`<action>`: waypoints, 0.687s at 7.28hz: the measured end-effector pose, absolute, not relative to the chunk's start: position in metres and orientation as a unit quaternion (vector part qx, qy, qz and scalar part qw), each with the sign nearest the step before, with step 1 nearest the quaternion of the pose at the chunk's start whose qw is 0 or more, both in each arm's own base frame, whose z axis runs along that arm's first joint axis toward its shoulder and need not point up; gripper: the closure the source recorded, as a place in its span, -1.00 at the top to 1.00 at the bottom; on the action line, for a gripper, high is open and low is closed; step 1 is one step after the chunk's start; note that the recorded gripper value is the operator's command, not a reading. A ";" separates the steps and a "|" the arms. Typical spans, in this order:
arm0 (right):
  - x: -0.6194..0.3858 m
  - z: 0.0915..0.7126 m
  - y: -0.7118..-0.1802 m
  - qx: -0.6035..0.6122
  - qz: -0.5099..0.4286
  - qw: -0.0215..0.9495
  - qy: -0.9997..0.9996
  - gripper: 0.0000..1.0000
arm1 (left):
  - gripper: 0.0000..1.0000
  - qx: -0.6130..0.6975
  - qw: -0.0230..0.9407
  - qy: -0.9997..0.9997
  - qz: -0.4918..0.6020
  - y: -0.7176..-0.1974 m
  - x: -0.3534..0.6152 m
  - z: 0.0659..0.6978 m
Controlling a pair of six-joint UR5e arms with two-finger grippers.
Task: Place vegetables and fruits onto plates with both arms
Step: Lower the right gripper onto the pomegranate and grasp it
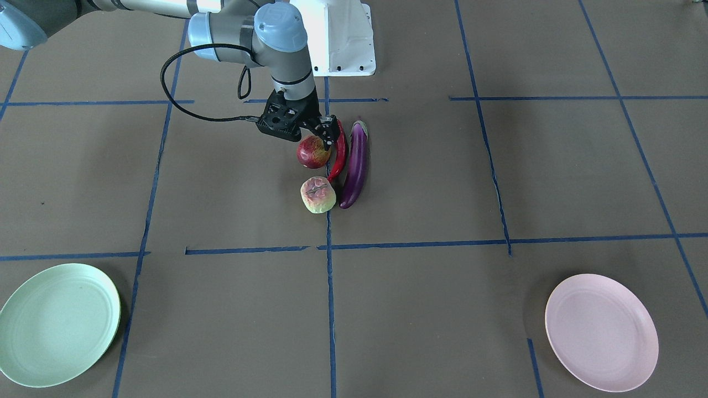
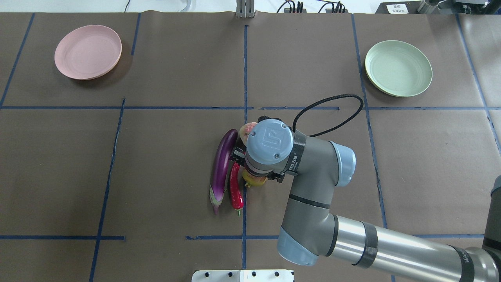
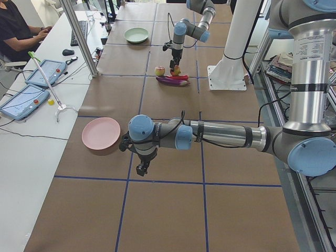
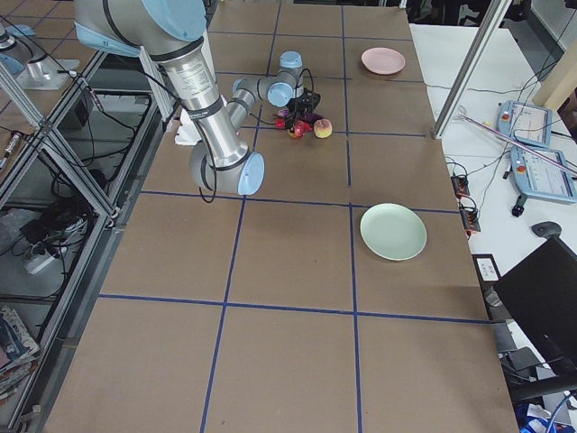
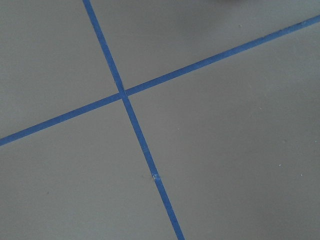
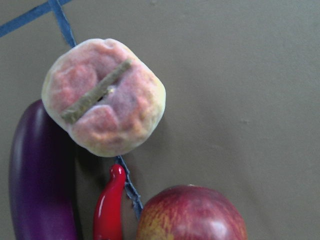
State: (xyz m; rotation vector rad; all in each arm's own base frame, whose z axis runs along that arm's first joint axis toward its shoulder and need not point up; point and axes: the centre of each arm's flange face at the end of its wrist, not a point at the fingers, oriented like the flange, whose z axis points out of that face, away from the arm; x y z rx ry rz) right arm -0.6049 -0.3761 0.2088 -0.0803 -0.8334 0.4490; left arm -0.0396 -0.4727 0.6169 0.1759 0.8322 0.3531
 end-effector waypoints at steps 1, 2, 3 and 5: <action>-0.612 0.211 -0.377 -0.037 0.216 0.892 -0.396 0.51 | 1.00 0.085 0.896 0.401 0.171 -0.472 -0.040 0.617; -0.616 0.214 -0.376 -0.038 0.215 0.894 -0.392 -0.49 | 1.00 0.085 0.896 0.401 0.170 -0.472 -0.040 0.616; -0.616 0.217 -0.375 -0.038 0.216 0.895 -0.389 -0.99 | 1.00 0.085 0.896 0.401 0.170 -0.472 -0.040 0.616; -0.595 0.222 -0.377 -0.037 0.220 0.893 -0.392 -1.00 | 1.00 0.086 0.896 0.401 0.170 -0.472 -0.040 0.615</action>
